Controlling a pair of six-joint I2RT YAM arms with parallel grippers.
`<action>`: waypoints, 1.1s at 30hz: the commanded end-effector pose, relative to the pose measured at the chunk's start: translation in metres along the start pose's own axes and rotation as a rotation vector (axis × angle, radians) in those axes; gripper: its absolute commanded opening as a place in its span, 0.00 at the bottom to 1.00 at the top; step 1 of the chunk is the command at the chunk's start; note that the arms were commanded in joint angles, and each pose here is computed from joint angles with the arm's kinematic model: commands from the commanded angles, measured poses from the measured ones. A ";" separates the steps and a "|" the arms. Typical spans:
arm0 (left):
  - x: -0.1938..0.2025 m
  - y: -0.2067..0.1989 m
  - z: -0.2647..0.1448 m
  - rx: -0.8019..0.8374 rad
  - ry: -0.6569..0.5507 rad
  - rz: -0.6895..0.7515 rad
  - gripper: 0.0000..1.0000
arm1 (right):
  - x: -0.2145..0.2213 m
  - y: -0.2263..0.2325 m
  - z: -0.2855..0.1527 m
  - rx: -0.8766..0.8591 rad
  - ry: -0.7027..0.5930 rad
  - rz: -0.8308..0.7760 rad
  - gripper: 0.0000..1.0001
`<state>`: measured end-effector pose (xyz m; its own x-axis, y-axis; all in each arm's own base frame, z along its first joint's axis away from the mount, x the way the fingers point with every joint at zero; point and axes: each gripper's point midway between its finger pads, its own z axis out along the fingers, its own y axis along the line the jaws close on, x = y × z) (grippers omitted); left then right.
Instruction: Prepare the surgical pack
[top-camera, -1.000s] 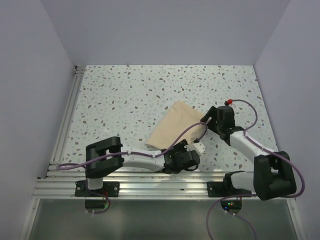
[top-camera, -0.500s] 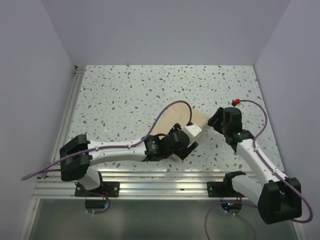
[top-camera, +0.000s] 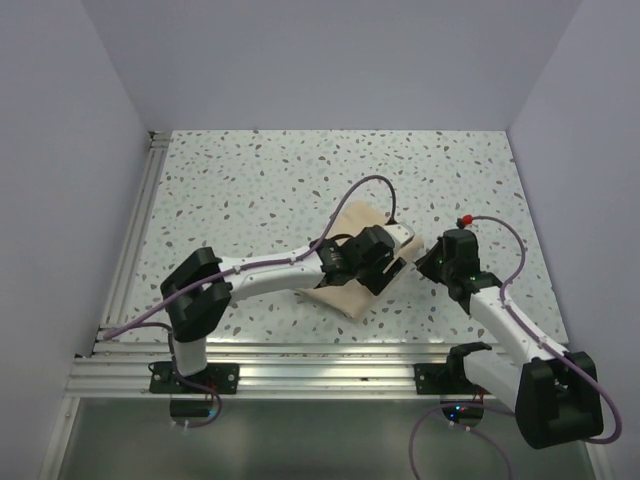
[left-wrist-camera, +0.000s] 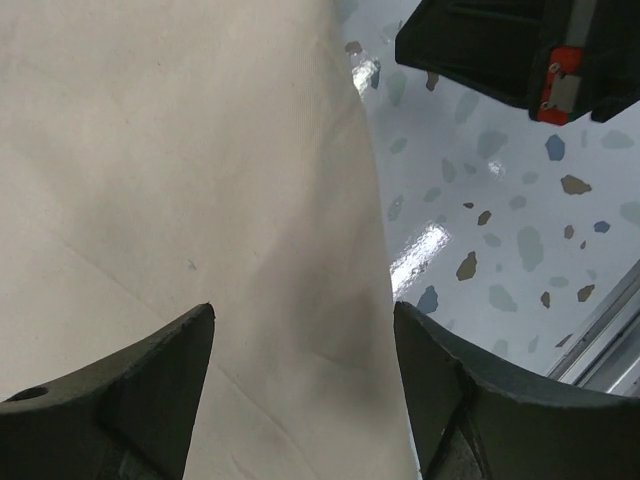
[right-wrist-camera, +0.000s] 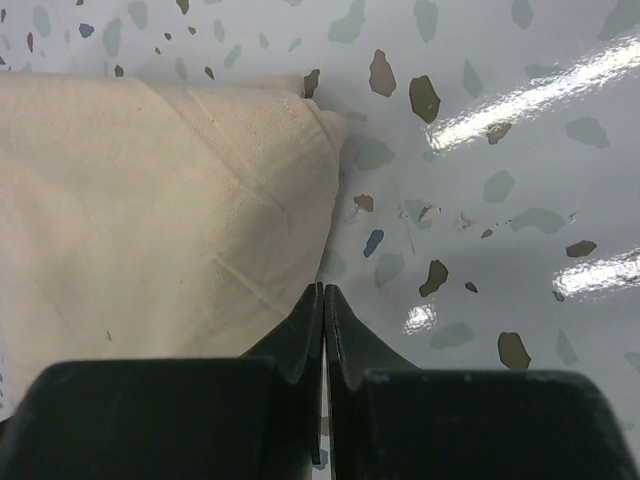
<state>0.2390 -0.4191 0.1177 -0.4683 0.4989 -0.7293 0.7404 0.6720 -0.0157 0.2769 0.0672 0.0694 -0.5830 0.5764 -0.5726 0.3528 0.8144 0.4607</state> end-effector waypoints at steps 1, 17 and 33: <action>-0.002 -0.004 0.006 0.018 0.024 0.026 0.75 | -0.009 0.019 0.003 -0.088 -0.029 0.026 0.00; 0.011 -0.024 0.025 -0.106 0.007 0.123 0.62 | -0.010 0.023 0.057 0.000 0.060 0.021 0.00; 0.046 -0.058 0.026 -0.232 -0.012 0.243 0.68 | -0.035 0.010 0.073 0.067 0.011 0.032 0.00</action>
<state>0.2025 -0.4392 0.0603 -0.3107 0.6804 -0.6637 0.6980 0.6373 0.3266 0.3272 0.0709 0.0212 -0.6355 0.6019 -0.4836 0.4343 0.7965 0.4207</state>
